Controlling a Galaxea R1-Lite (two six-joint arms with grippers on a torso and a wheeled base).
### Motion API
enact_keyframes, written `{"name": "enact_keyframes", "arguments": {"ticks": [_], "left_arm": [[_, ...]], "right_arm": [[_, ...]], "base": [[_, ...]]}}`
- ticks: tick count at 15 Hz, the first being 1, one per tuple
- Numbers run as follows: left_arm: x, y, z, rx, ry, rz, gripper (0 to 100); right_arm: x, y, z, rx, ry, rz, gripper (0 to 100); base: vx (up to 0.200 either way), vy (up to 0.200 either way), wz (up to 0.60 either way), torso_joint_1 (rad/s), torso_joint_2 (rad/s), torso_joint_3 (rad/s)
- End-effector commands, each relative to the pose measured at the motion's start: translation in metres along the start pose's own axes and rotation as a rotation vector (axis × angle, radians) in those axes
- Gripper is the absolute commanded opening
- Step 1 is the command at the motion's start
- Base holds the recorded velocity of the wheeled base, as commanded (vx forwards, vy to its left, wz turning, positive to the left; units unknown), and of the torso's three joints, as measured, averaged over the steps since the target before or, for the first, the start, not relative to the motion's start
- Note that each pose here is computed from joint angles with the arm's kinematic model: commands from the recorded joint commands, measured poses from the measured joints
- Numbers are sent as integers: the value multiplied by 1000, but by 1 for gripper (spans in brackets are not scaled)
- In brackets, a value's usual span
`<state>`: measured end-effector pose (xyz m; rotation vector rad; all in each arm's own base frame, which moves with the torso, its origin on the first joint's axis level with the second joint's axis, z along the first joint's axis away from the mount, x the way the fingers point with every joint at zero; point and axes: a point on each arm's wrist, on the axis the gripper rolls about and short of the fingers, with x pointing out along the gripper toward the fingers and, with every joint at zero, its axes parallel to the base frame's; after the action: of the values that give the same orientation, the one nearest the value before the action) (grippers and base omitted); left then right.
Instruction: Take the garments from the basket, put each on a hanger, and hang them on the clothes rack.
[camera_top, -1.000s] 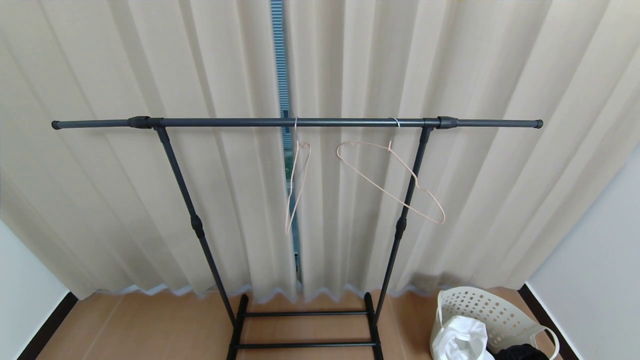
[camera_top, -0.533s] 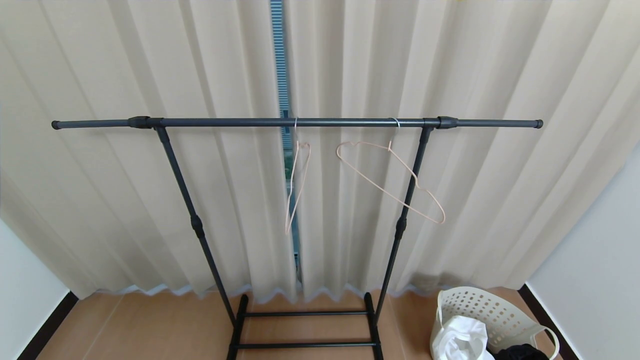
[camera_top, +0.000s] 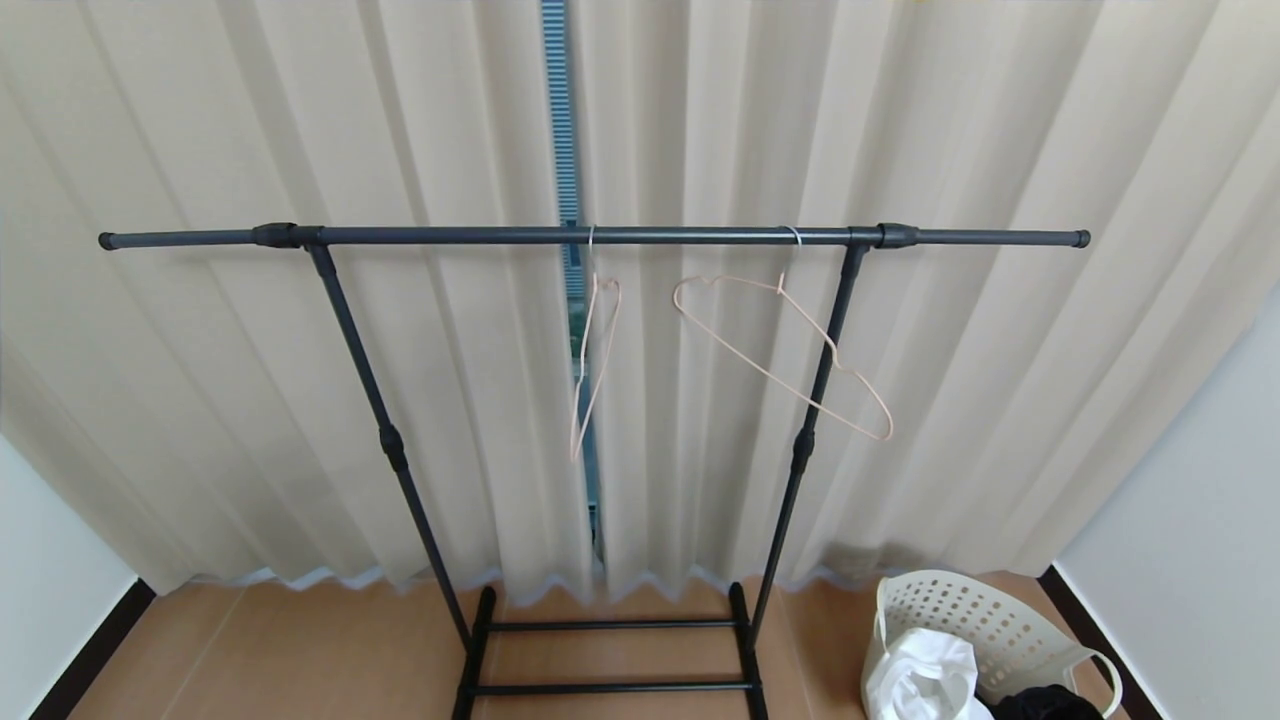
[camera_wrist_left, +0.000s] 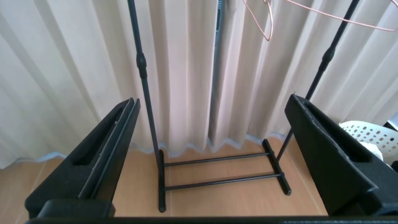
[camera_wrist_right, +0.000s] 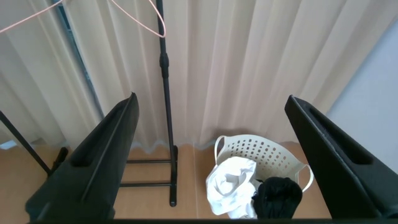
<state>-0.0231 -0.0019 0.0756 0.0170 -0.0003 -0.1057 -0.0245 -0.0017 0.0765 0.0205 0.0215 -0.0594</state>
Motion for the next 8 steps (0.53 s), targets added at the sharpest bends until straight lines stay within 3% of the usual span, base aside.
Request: {"name": "enact_keyframes", "arguments": {"ticks": [1, 8], "left_arm": [[0, 0, 0, 0, 1, 0, 100], [0, 0, 0, -3, 1, -2, 100]], "right_arm": [[0, 0, 0, 0, 2, -1, 100], [0, 0, 0, 0, 1, -1, 100]], "base": [[0, 0, 0, -139, 344, 173], [0, 0, 0, -145, 346, 190]]}}
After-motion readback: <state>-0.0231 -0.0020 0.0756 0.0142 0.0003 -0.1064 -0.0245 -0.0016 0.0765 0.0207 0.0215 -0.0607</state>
